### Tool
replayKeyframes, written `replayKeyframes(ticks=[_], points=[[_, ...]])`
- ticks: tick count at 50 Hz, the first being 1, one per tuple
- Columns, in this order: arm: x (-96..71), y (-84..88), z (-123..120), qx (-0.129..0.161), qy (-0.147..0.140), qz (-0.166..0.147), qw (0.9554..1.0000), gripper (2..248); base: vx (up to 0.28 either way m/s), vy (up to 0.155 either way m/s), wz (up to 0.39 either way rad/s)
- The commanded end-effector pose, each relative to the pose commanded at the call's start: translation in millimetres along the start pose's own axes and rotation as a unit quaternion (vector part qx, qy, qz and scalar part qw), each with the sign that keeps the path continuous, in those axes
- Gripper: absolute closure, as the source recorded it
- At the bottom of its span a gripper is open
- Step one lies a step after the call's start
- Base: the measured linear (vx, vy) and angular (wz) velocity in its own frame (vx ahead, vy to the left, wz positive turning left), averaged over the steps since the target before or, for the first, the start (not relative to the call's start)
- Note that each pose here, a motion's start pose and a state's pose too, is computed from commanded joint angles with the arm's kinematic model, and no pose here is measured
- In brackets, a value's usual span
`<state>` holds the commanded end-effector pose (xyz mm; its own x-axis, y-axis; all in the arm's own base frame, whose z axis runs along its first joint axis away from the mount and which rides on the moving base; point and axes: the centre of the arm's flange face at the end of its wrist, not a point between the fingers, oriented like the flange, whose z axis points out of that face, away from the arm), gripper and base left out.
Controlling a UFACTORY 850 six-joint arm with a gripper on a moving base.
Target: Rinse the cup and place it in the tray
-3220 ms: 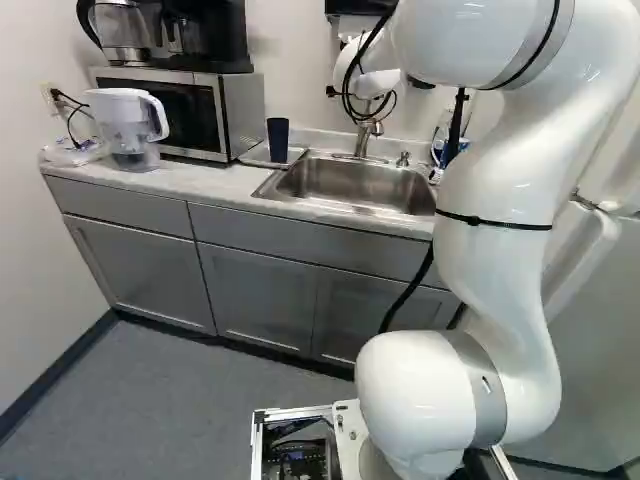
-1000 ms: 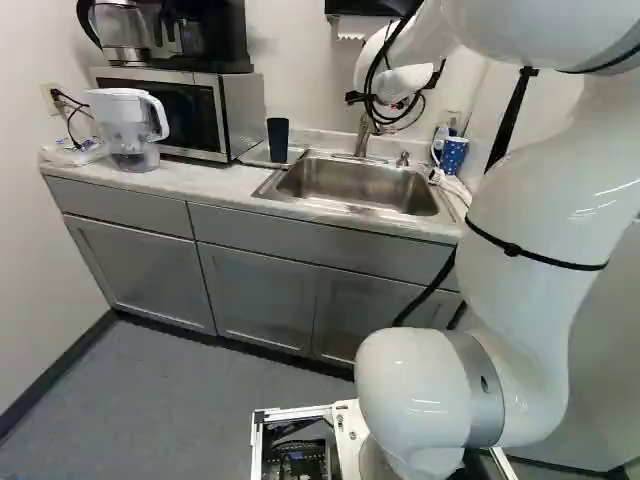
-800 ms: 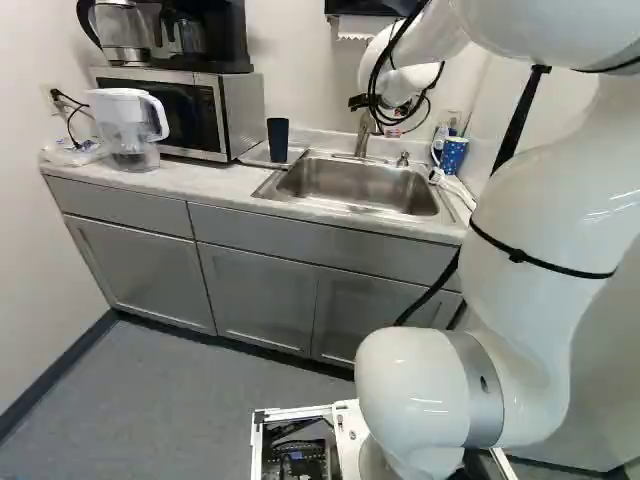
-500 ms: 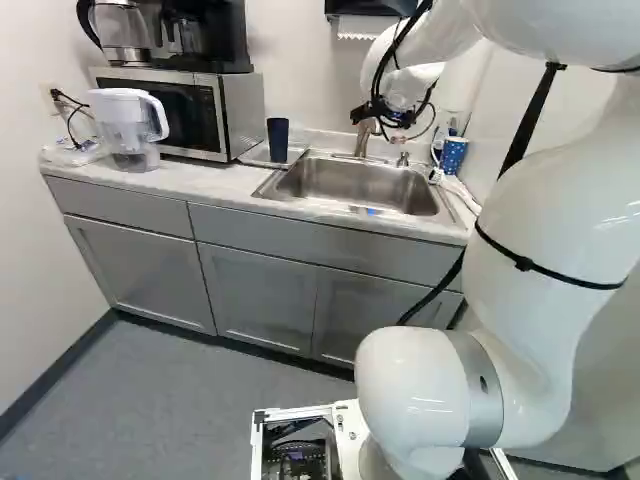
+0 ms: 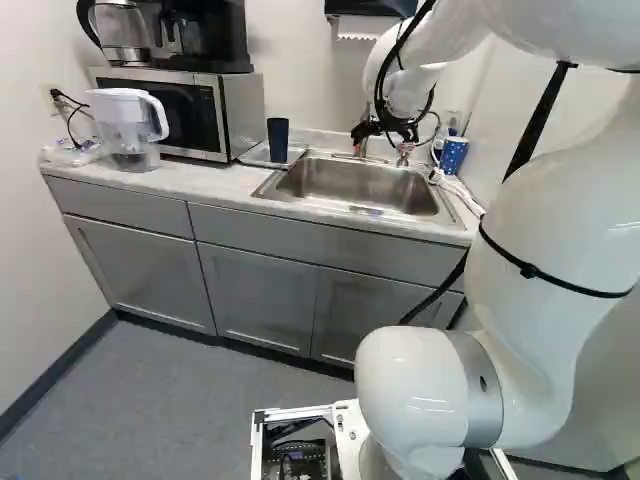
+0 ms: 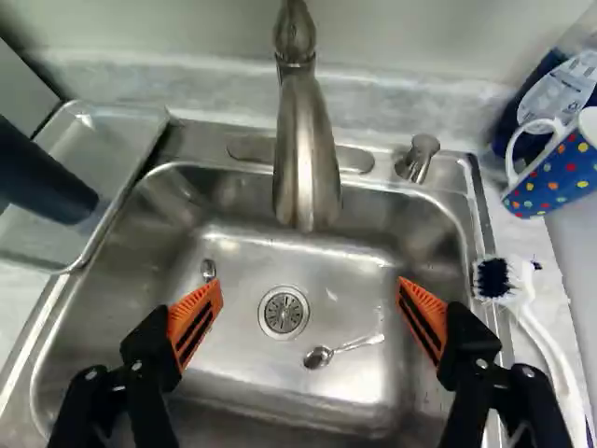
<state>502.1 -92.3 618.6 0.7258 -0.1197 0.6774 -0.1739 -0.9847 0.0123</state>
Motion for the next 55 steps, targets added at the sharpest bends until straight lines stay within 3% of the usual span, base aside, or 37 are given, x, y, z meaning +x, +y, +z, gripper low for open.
replayKeyframes(ticks=[10, 55], points=[[-11.9, 1.6, -3, -0.003, -0.053, -0.004, 0.9986, 3, 0.0, 0.0, 0.0], [-11.9, 1.6, -3, -0.003, -0.052, -0.004, 0.9986, 3, 0.0, 0.0, 0.0]])
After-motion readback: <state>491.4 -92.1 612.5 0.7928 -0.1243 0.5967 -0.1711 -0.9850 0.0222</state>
